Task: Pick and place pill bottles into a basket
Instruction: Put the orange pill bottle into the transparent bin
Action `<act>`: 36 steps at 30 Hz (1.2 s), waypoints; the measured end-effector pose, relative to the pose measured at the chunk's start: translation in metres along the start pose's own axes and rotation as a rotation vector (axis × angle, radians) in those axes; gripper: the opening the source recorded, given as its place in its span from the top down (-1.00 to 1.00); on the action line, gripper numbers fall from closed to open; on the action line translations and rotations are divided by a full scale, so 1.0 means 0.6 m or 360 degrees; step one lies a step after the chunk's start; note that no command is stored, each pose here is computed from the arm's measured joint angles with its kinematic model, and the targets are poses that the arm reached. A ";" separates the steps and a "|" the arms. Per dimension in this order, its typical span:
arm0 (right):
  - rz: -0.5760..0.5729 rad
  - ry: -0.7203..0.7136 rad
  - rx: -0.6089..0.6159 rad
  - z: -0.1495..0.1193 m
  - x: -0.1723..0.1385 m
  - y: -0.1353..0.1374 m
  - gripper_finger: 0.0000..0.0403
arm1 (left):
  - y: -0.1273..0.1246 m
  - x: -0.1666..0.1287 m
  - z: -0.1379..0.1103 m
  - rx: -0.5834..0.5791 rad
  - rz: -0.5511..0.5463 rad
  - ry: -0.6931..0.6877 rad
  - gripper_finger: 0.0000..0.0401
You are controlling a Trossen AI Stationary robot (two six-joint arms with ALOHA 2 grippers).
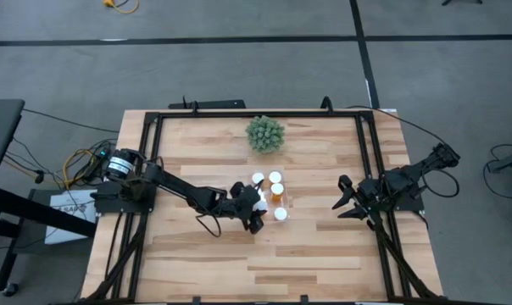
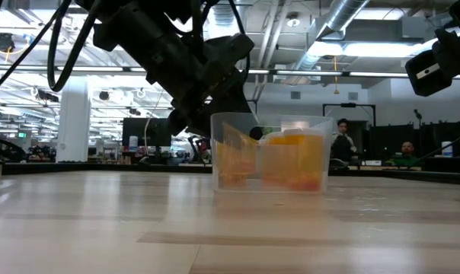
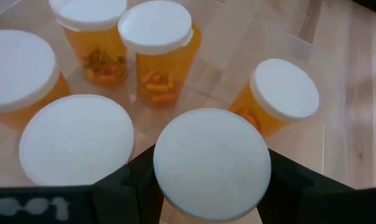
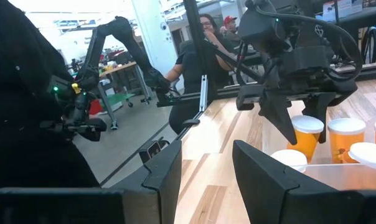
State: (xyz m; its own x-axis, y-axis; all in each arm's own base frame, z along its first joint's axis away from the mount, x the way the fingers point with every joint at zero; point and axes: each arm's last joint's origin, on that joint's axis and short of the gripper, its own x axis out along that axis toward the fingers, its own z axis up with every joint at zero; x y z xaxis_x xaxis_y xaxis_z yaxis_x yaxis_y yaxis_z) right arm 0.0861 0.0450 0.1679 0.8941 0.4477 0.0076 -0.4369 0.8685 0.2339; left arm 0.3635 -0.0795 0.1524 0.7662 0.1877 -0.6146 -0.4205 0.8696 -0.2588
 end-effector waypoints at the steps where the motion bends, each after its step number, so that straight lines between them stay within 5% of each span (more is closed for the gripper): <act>1: 0.0000 0.0000 0.0001 0.000 0.000 0.000 0.33 | 0.000 0.000 0.000 0.0021 0.0000 0.0000 0.10; 20: 0.0000 0.0000 0.0000 0.000 0.000 0.000 0.33 | 0.003 -0.002 -0.003 0.0363 0.0023 0.0056 0.01; 36: -0.0001 0.0000 0.0000 0.000 0.000 0.000 0.33 | 0.003 -0.001 -0.004 0.0342 -0.0032 0.0092 -0.12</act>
State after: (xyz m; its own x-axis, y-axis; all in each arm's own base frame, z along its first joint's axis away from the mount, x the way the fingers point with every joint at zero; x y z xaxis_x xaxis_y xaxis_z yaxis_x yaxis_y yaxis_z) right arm 0.0861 0.0450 0.1679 0.8943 0.4474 0.0078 -0.4366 0.8687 0.2339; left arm 0.3612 -0.0790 0.1505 0.7418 0.1481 -0.6540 -0.2876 0.9513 -0.1107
